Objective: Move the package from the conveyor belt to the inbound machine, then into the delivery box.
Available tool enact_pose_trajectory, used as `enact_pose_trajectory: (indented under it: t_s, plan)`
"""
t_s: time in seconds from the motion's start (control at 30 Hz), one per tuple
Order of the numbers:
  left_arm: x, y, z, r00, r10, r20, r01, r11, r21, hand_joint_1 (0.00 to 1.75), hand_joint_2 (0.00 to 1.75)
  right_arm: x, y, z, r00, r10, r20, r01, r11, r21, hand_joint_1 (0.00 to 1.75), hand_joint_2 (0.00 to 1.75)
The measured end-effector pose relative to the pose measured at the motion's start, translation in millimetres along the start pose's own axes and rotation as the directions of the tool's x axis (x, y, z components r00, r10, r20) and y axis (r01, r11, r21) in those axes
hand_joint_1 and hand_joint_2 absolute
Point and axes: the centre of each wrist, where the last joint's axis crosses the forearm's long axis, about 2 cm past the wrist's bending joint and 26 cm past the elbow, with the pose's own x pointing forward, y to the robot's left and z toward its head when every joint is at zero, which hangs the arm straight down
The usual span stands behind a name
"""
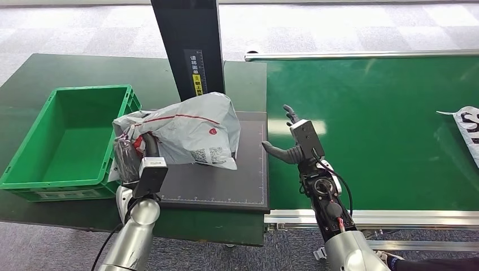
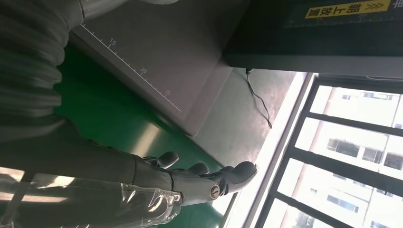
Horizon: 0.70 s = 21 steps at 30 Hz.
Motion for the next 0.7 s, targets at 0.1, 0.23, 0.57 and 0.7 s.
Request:
enact_pose_trajectory:
  t_s: [0.1,0.23,0.57,0.7]
  plan:
    - [1,2,-1,1.0,-0.001,0.003,0.001,1.0,0.011,1.75,1.75,1,0,0,1.0,0.0,0.003,0.0,1.0,-0.001,0.0,1.75]
    - [1,4,-2,1.0,-0.001,0.008,0.001,1.0,0.019,1.75,1.75,1,0,0,1.0,0.0,0.004,0.0,1.0,-0.001,0.0,1.75]
    - [19,29,-22,0.936,-0.245,0.252,0.232,0.969,0.081,1.75,1.75,0,-1,0,1.0,0.001,0.008,-0.001,1.0,-0.004,0.0,1.75]
    - [10,43,-36,0.875,-0.459,0.154,0.456,0.888,0.059,1.75,1.75,0,-1,1,1.0,0.003,0.012,-0.003,1.0,-0.004,0.0,1.75]
